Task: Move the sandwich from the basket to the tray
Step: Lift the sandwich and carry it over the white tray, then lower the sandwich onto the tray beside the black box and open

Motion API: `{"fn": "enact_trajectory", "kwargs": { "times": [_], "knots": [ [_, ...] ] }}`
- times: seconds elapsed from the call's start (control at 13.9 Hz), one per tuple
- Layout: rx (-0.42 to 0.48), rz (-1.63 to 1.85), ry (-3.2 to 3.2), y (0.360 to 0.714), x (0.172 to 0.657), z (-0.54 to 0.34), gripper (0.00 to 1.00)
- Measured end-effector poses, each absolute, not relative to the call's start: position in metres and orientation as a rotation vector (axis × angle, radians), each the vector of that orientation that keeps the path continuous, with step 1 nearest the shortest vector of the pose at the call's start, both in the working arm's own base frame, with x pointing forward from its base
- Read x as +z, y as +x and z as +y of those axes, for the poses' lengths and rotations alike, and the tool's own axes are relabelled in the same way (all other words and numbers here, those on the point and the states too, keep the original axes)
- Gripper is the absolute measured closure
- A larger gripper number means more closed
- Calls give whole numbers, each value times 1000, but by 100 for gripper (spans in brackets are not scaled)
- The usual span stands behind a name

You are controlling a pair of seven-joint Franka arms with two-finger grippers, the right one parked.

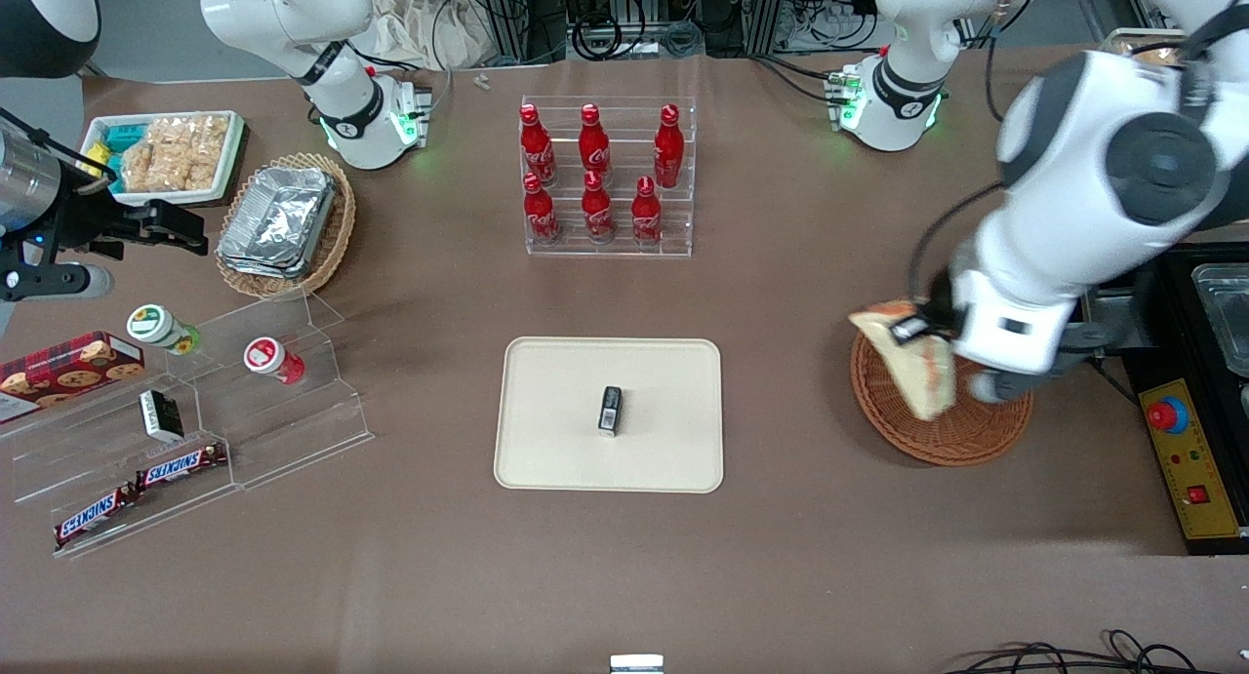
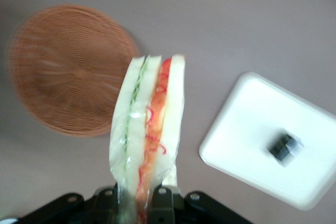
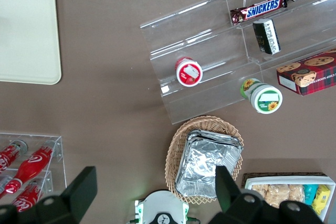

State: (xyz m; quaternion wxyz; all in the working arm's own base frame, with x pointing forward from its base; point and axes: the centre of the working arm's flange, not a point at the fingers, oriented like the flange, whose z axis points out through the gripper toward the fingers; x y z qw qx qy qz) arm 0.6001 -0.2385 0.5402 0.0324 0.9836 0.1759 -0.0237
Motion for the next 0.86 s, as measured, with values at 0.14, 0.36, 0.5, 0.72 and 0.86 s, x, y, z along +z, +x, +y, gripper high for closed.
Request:
{"fn": "enact_trajectory", "kwargs": {
  "times": [0.14,0.36,0.5,0.72,0.86],
  "knots": [
    [-59,366,2991,596,515,-297,81],
    [-69,152,3007,592,433,-371,81],
    [-66,12,3023,592,366,-405,81],
    [-59,-92,2984,608,299,-418,81],
    [-43,-143,3014,614,278,-418,81]
  ]
}}
